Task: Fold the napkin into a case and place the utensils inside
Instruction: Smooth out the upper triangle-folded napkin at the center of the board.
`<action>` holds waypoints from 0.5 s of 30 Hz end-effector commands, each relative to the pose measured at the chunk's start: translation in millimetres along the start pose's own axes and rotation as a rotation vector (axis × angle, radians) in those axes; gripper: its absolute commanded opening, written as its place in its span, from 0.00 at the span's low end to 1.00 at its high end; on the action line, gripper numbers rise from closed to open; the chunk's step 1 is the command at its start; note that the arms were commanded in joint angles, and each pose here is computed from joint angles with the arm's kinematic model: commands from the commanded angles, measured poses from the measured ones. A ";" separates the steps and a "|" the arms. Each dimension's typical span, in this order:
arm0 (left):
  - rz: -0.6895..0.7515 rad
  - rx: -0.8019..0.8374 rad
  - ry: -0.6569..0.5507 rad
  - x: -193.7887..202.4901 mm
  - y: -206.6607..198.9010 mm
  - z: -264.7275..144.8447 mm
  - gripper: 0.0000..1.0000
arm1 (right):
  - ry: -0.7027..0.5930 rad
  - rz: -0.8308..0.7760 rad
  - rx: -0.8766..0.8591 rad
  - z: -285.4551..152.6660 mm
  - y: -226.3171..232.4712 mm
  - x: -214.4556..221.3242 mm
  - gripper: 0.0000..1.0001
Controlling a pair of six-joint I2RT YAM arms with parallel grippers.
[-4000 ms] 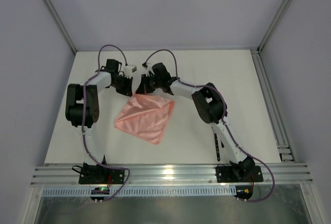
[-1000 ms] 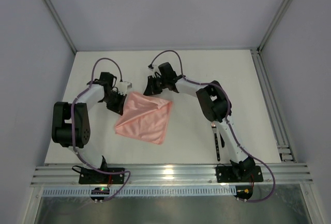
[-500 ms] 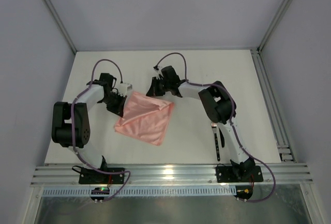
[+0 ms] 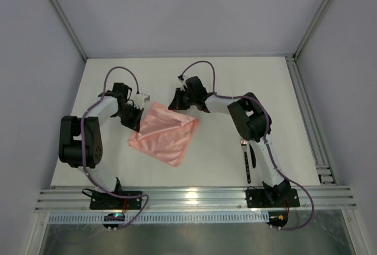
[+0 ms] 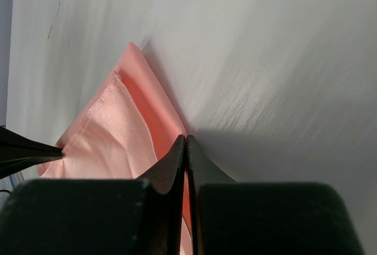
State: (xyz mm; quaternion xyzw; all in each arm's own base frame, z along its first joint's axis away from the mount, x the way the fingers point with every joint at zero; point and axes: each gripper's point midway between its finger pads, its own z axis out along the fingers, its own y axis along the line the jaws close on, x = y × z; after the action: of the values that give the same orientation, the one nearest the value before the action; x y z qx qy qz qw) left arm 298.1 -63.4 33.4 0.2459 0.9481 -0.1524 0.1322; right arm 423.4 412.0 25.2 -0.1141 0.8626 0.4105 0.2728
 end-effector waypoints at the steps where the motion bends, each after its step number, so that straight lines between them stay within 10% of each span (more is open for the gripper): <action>1: 0.011 -0.048 -0.058 -19.6 14.3 -3.1 0.00 | -0.050 -0.041 -0.030 -6.4 13.0 -21.6 0.04; 15: 0.033 -0.074 -0.117 -41.2 31.7 -12.2 0.00 | -0.030 -0.077 -0.042 -6.6 11.9 -23.4 0.04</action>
State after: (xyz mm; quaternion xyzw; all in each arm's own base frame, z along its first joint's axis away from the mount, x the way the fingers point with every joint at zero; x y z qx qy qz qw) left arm 327.8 -58.4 42.4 0.2497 0.9431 -0.1385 0.1706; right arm 423.0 410.6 26.6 -0.1327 0.8606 0.4098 0.2717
